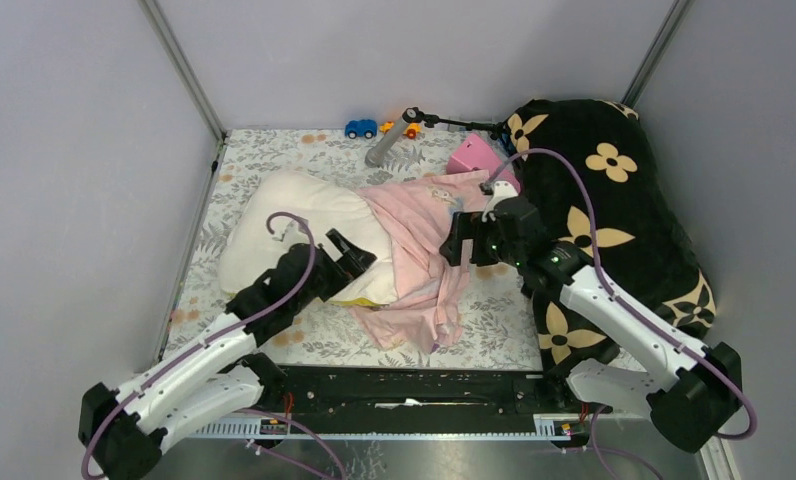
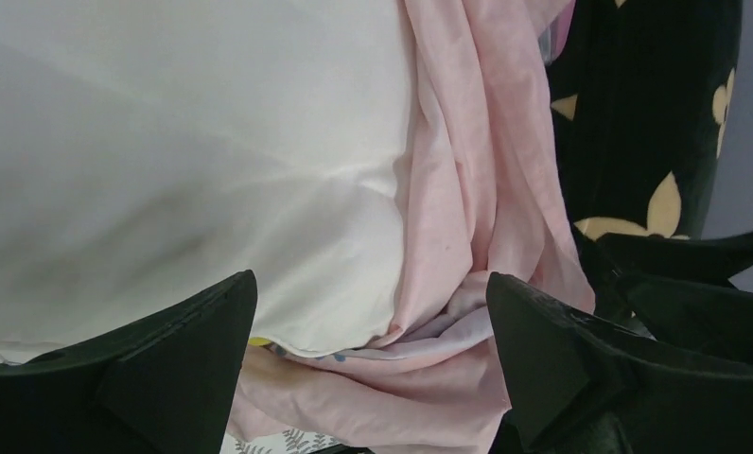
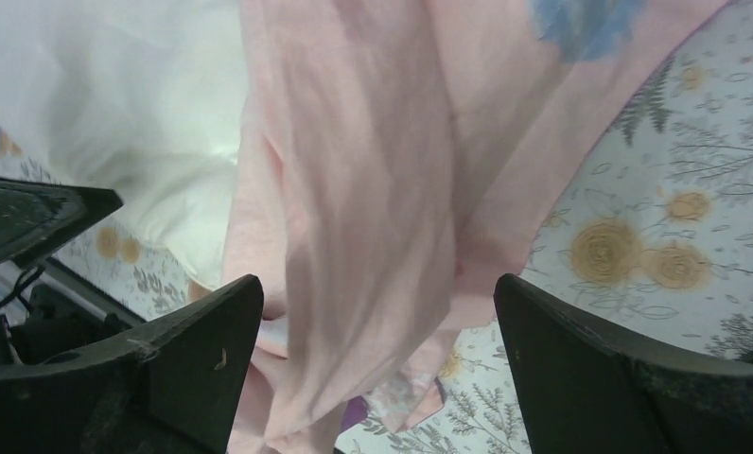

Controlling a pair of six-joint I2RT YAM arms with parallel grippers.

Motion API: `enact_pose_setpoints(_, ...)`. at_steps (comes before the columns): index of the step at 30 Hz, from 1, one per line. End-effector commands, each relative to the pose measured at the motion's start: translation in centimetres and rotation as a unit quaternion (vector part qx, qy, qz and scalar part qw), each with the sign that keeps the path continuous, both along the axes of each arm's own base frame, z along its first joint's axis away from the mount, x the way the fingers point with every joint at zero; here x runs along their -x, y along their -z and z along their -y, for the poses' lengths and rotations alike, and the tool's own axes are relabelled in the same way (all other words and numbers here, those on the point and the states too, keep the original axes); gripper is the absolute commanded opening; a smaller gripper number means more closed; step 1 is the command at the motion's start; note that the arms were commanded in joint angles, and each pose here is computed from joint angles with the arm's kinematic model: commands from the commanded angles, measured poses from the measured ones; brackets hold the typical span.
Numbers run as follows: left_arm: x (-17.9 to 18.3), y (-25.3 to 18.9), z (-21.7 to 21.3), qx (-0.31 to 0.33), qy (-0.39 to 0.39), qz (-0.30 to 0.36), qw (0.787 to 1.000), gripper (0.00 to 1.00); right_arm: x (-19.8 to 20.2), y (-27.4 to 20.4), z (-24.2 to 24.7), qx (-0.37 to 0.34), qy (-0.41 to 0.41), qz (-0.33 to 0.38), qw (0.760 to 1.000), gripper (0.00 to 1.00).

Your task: Remove the pillowcase from the pillow

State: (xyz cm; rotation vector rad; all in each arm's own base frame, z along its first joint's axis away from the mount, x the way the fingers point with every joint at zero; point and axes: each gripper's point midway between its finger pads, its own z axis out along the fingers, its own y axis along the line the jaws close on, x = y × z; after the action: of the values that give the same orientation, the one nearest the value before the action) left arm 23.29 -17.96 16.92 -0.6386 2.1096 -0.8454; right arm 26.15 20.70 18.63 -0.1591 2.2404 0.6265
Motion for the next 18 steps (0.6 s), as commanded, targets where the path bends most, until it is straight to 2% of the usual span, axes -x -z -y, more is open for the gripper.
enact_pose_setpoints(1, -1.0, -2.2, 2.6, 0.037, -0.007, 0.029, 0.999, 0.99, 1.2, 1.1, -2.9, 0.026, -0.044, -0.022, 0.998, 1.0)
enact_pose_setpoints(7, -0.7, 0.7, 3.5, 0.038, -0.002, -0.012, 0.999, 0.99, 3.4, 3.6, -6.5, 0.054, -0.084, -0.034, 0.994, 1.0)
enact_pose_setpoints(12, 0.5, 3.9, 2.0, 0.05, -0.04, -0.051, 0.997, 0.99, 4.4, 6.2, -7.8, 0.083, -0.104, -0.051, 0.99, 1.0)
enact_pose_setpoints(18, 2.1, 4.8, 0.0, 0.041, -0.065, -0.076, 0.994, 0.99, 4.5, 7.7, -8.7, 0.091, -0.105, -0.052, 0.989, 1.0)
